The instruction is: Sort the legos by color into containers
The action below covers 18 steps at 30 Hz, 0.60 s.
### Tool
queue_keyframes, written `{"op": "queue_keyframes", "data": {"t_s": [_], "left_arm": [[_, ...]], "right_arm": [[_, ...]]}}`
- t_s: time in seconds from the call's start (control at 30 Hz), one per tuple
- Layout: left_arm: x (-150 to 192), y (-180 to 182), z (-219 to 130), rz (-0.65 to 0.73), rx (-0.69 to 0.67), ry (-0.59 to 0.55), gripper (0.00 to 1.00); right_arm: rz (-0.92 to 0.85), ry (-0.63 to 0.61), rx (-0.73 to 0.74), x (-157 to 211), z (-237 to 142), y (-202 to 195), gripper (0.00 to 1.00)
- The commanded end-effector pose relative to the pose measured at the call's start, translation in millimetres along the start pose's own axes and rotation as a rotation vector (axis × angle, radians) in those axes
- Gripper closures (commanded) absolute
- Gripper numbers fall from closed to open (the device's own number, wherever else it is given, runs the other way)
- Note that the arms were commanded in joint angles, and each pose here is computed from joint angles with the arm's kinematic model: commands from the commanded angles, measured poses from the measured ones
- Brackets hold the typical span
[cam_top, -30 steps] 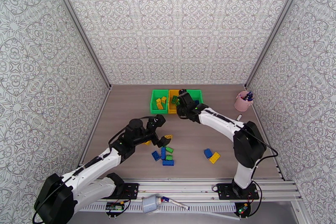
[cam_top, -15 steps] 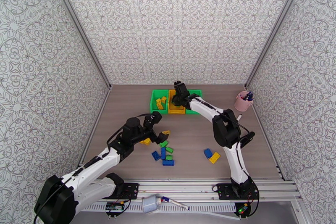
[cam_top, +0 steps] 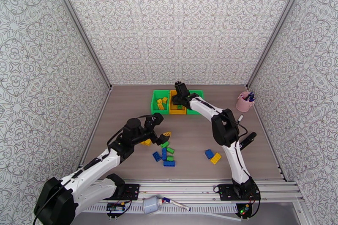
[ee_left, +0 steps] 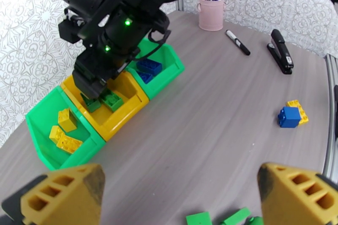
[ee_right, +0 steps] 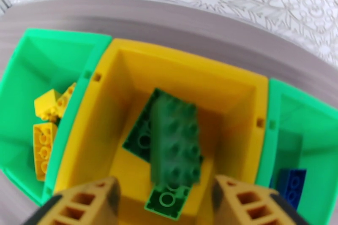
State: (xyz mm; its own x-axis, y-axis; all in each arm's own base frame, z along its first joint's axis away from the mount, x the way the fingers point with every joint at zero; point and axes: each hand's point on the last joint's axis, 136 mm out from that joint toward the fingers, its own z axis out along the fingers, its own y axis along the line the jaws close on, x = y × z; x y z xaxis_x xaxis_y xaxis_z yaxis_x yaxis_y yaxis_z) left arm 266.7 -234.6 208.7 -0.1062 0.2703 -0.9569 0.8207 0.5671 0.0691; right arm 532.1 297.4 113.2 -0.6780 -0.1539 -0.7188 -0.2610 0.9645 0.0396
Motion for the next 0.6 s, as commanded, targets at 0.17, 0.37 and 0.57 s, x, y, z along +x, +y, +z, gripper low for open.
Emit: {"op": "queue_keyframes", "data": {"t_s": [0.17,0.37,0.57], "left_arm": [[3,-48,-11,0.128,0.261,0.000,0.00],[2,-67,-16,0.137,0.373,-0.013,0.00],[4,-72,-14,0.116,0.423,-0.004,0.00]], "right_arm": [[0.072,-0.114,-0.061,-6,-97,-12,0.25],[-0.005,-0.011,-0.056,63,-141,-32,0.14],[-0.060,0.156,0.033,135,-182,-63,0.10]]}}
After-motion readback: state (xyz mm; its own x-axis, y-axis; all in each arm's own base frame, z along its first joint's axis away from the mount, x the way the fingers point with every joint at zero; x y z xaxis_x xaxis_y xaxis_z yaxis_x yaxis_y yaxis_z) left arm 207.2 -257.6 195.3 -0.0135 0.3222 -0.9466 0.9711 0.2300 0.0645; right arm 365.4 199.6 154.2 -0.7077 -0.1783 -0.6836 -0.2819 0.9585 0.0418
